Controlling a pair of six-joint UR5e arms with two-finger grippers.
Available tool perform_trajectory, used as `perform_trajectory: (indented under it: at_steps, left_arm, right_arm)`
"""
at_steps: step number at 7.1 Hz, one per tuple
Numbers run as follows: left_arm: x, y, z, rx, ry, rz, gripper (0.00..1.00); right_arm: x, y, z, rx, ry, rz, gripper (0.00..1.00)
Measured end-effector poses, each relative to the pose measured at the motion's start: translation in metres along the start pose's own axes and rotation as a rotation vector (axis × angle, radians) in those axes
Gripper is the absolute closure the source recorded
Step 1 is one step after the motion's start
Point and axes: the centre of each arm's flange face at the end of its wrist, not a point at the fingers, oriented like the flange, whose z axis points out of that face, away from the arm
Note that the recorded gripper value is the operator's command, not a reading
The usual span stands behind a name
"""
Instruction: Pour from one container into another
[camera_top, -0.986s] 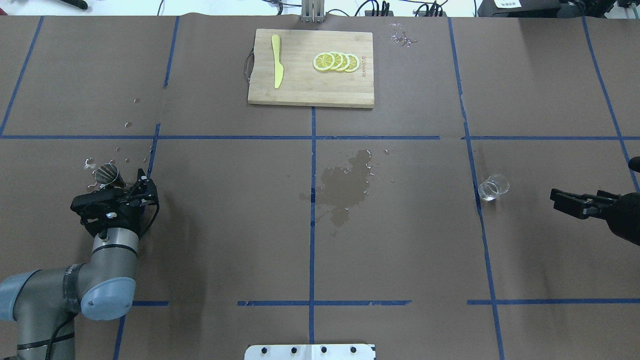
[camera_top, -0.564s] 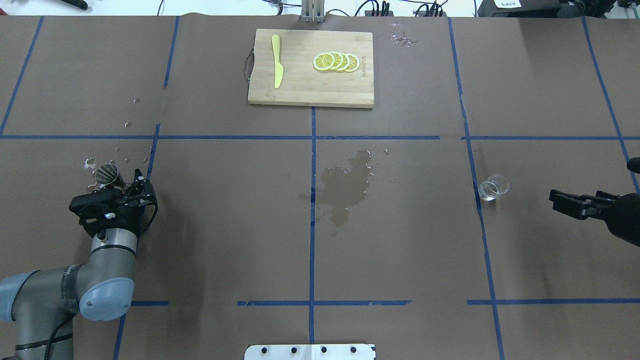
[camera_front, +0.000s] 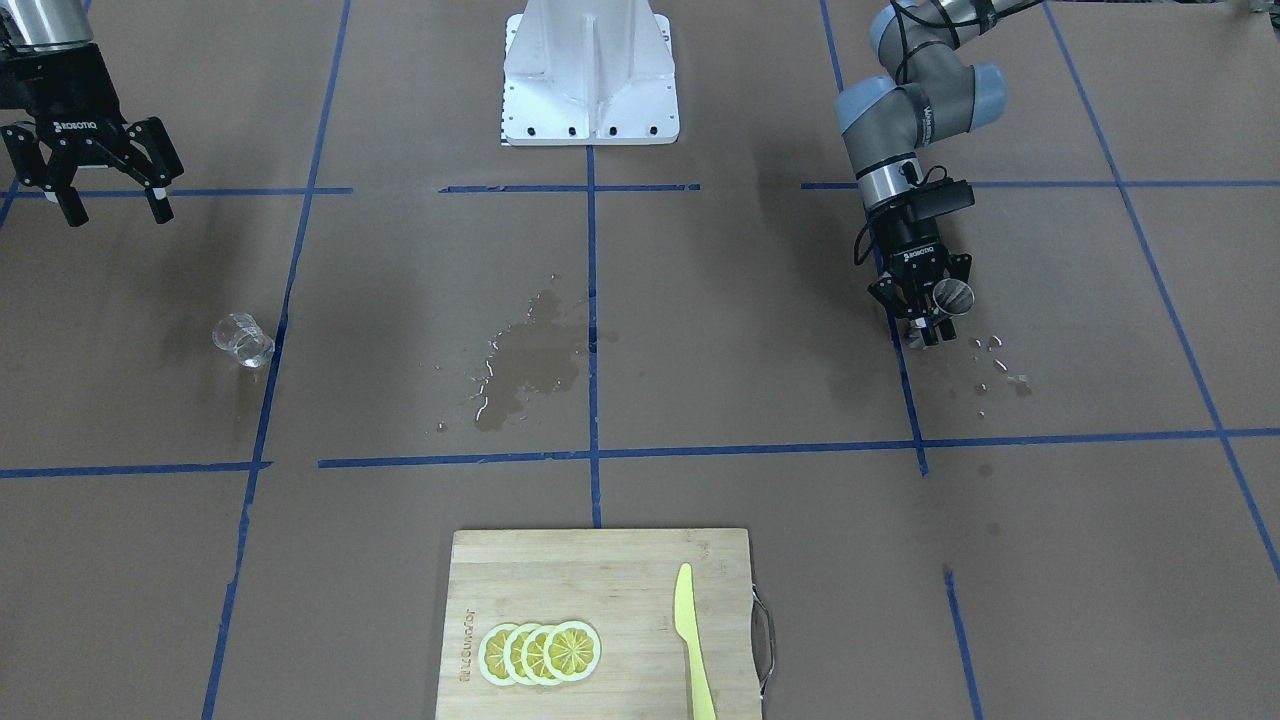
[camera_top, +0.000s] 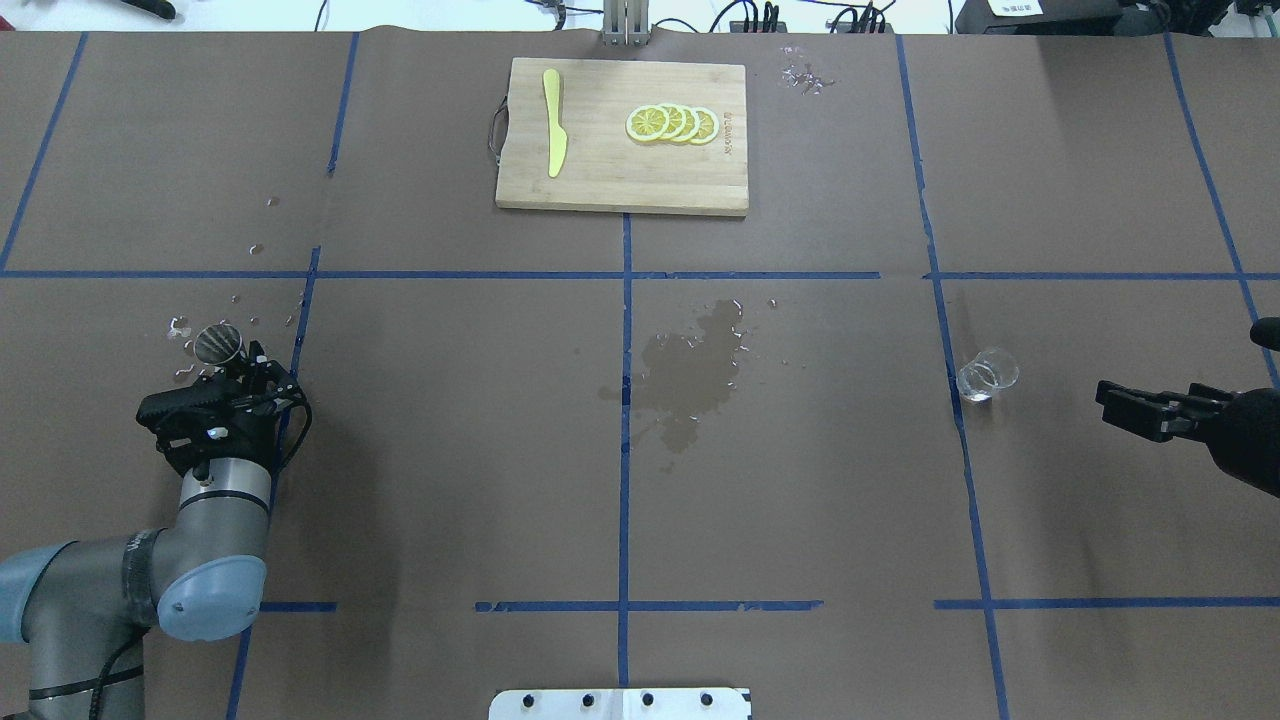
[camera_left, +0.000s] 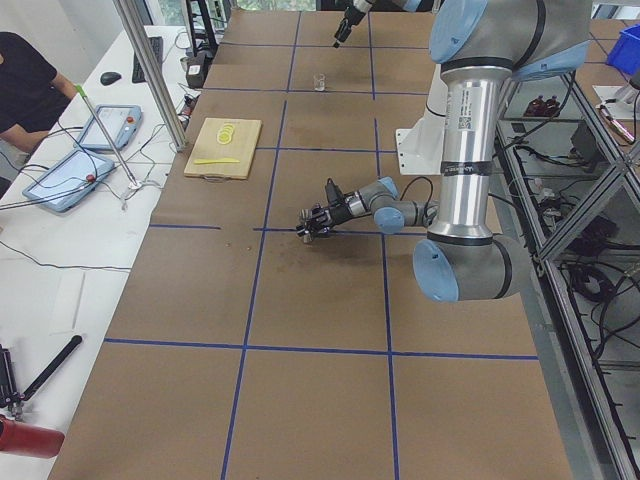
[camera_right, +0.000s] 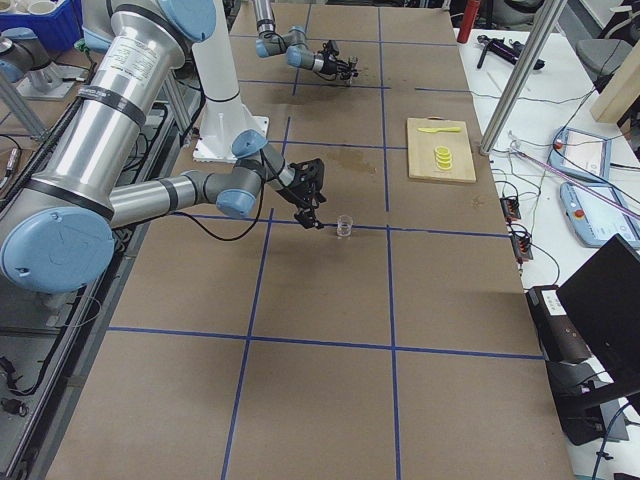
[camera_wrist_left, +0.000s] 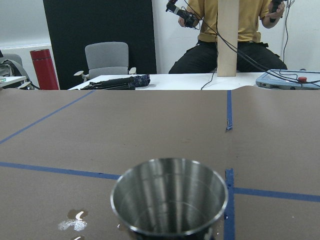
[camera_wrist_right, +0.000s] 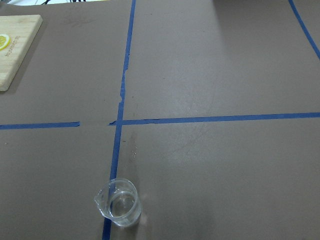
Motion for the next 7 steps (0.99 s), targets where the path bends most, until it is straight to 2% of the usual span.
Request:
perform_trajectory:
  at_steps: [3, 5, 7]
  left_arm:
    - [0.012, -0.044, -0.026, -0.009, 0.062, -0.040, 1.00]
    - [0.019, -0.063, -0.037, -0.012, 0.148, -0.070, 1.00]
    - [0.020, -0.082, -0.040, 0.003, 0.222, -0.081, 1.00]
  right_arm:
    - [-0.009, 0.015, 0.007, 0.049, 0.012, -0.025, 0.00]
    - [-0.013, 0.038, 0.023, 0.137, 0.041, -0.060, 0.00]
    - [-0.026, 0.055, 0.040, 0.250, 0.040, -0.059, 0.06]
